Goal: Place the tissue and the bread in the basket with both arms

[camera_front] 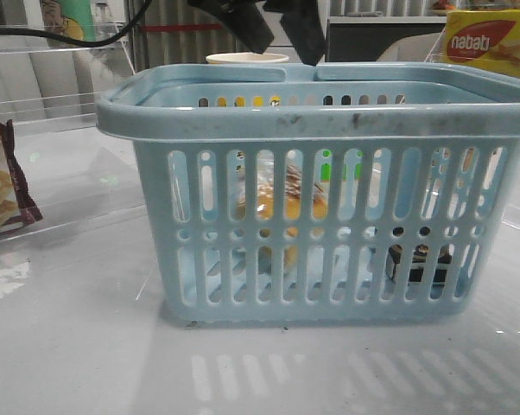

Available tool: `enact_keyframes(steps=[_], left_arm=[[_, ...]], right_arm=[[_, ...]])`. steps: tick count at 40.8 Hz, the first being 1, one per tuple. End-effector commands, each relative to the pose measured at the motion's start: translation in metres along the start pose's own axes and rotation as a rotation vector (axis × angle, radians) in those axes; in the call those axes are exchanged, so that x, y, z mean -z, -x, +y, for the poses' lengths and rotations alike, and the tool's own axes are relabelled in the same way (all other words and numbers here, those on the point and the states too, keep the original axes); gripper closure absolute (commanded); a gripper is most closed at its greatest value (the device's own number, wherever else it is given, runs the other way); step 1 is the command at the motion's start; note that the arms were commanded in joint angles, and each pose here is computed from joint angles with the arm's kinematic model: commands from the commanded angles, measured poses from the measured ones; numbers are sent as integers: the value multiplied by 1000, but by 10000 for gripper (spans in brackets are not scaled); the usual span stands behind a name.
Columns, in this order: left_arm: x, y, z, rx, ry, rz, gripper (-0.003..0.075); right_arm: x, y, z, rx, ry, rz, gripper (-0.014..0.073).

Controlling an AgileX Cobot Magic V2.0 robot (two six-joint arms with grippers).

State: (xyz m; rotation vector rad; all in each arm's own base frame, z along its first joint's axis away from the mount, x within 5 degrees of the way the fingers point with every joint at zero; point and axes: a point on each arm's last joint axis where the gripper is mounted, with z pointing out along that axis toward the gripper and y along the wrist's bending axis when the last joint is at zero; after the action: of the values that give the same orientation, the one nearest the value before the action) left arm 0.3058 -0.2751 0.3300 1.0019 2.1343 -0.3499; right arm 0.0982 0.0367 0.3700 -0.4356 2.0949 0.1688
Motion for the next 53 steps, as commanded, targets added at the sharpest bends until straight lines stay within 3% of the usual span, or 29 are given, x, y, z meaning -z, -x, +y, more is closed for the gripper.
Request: enact_keyframes(steps=[1, 12, 27, 42, 53], left_arm=[[36, 23, 2, 18, 21, -161, 232], [74, 29, 1, 13, 25, -214, 232], [186, 9, -8, -7, 32, -230, 232], [249, -83, -12, 51, 154, -250, 232], [269, -153, -24, 80, 144, -294, 232]], right_arm=[[6, 12, -2, 9, -16, -95, -8], [6, 12, -2, 9, -16, -95, -8], [6, 12, -2, 9, -16, -95, -8], [6, 12, -2, 9, -16, -95, -8], [6, 12, -2, 9, -16, -93, -8]])
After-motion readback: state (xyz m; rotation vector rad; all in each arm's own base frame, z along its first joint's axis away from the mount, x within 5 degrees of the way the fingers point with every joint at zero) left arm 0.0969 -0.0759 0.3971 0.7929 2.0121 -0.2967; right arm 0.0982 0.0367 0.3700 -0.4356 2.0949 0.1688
